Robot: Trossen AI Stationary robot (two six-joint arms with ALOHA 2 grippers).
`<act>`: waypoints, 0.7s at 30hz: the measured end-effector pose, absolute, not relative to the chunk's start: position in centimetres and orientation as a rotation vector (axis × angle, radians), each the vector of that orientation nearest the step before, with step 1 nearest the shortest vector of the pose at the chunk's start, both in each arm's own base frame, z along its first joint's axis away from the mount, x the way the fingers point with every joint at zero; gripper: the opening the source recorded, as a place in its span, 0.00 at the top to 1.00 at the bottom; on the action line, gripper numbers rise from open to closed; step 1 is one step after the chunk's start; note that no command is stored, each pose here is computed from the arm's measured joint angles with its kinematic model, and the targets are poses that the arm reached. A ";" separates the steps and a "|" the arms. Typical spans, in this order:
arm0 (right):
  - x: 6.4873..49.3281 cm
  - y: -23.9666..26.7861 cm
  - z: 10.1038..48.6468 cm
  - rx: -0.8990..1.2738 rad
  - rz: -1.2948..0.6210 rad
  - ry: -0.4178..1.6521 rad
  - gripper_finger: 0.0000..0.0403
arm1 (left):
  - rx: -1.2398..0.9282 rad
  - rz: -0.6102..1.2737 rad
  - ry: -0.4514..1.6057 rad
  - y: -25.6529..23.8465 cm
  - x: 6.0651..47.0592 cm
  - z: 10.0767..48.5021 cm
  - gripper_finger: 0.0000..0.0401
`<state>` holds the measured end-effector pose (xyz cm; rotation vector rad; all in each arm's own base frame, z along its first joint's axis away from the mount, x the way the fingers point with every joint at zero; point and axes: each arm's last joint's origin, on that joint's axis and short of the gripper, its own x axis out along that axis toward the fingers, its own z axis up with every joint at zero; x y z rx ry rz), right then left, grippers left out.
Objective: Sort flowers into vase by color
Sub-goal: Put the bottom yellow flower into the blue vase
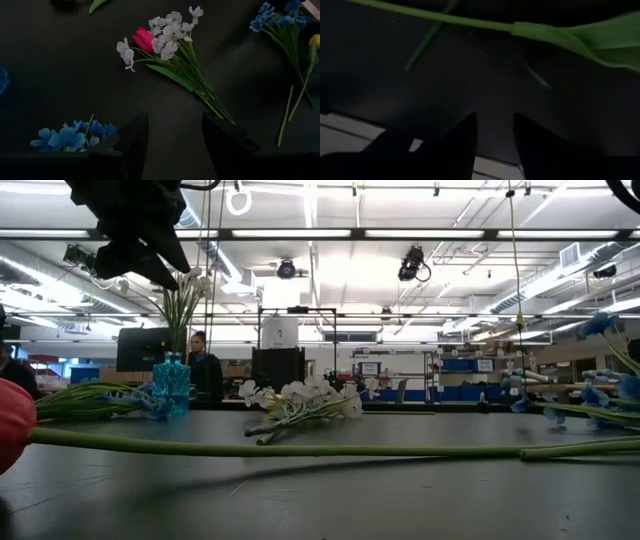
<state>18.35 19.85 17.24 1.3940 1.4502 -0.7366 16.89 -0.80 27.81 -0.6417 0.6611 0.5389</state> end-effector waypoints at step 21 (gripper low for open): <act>18.0 16.9 16.4 0.432 -0.262 1.518 0.66 | -0.609 0.535 0.664 -0.8 16.9 27.8 0.53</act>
